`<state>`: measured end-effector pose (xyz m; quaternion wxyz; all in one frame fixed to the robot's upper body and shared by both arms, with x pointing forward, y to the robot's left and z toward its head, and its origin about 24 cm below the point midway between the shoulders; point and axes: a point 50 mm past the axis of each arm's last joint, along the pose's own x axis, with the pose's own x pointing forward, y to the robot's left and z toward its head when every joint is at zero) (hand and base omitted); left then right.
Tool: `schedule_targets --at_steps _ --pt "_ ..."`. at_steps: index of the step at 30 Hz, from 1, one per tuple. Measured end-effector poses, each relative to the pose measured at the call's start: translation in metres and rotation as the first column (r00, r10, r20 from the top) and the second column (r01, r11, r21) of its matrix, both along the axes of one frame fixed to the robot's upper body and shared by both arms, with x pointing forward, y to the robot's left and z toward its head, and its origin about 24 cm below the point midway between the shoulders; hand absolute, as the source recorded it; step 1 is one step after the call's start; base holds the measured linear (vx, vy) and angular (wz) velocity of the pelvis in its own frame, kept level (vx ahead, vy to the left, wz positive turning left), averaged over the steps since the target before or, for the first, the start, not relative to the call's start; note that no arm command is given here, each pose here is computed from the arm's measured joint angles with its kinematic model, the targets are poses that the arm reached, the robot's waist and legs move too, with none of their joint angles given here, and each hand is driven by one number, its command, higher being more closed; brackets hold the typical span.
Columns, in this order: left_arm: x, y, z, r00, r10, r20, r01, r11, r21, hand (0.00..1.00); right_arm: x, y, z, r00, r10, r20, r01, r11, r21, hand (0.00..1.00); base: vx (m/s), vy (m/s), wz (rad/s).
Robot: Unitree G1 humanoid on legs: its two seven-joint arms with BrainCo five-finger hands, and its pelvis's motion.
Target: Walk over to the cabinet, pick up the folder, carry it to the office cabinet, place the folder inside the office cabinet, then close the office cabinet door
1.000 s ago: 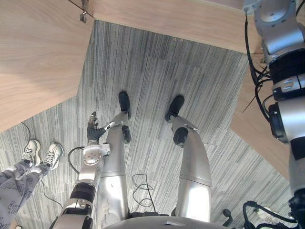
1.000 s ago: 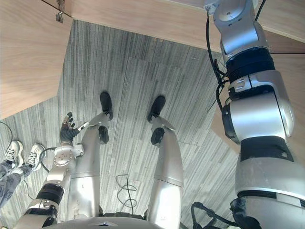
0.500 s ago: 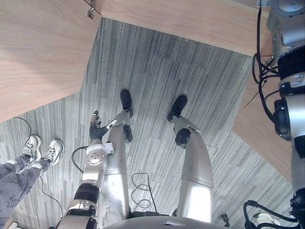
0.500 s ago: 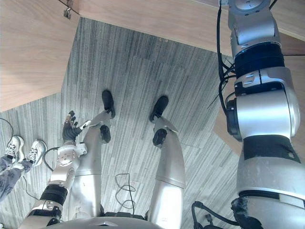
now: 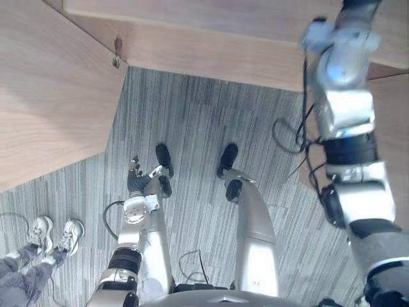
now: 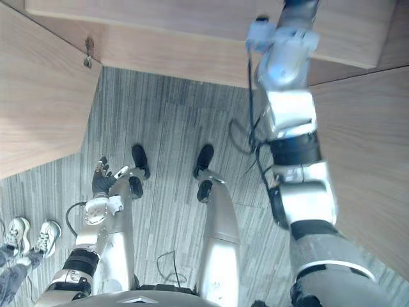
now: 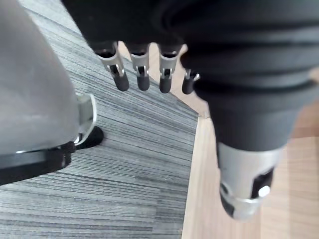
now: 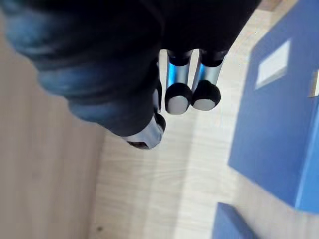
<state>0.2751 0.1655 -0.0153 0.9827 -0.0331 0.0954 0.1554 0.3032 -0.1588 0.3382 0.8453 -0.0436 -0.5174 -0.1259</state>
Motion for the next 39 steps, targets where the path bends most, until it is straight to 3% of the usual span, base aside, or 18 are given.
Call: schedule_targets --at_steps 5,10,16,21,22,27,31,39 --pt "-0.01 0.002 -0.013 0.998 -0.007 -0.065 0.009 1.0 0.03 0.0 -0.015 0.031 -0.063 0.99 0.105 -0.09 -0.106 0.994 -0.012 1.0 0.05 0.013 -0.22" --pt "-0.031 0.006 -0.036 0.985 0.025 -0.169 -0.02 0.999 0.03 0.0 -0.031 0.07 -0.151 0.908 0.207 -0.364 -0.259 0.961 -0.099 1.0 0.09 0.011 -0.13" --pt "-0.069 0.01 -0.079 0.924 0.015 -0.383 0.015 0.997 0.075 0.0 -0.055 0.087 -0.249 0.694 0.208 -0.69 -0.376 0.921 -0.1 1.0 0.09 0.003 -0.14" --pt "-0.095 0.016 -0.104 0.841 -0.021 -0.54 0.097 0.989 0.112 0.0 -0.053 0.055 -0.332 0.43 0.001 -0.903 -0.314 0.938 -0.149 1.0 0.05 0.004 -0.14" --pt "-0.098 0.018 -0.106 0.834 -0.019 -0.551 0.101 0.988 0.119 0.0 -0.054 0.049 -0.339 0.403 -0.026 -0.915 -0.299 0.941 -0.158 0.0 0.04 0.021 -0.1" --pt "-0.127 0.032 -0.119 0.774 -0.011 -0.633 0.133 0.98 0.146 0.0 -0.08 0.004 -0.401 0.098 -0.154 -0.983 -0.173 0.97 -0.17 0.0 0.04 0.021 -0.09" --pt "-0.14 0.035 -0.126 0.734 -0.022 -0.679 0.158 0.978 0.139 0.0 -0.1 -0.012 -0.427 -0.059 -0.168 -0.984 -0.114 0.98 -0.161 0.0 -0.01 0.009 -0.1" --pt "-0.159 0.035 -0.135 0.674 -0.044 -0.738 0.189 0.975 0.115 0.0 -0.137 -0.035 -0.456 -0.258 -0.156 -0.954 -0.011 0.987 -0.159 0.0 -0.04 0.008 -0.24"
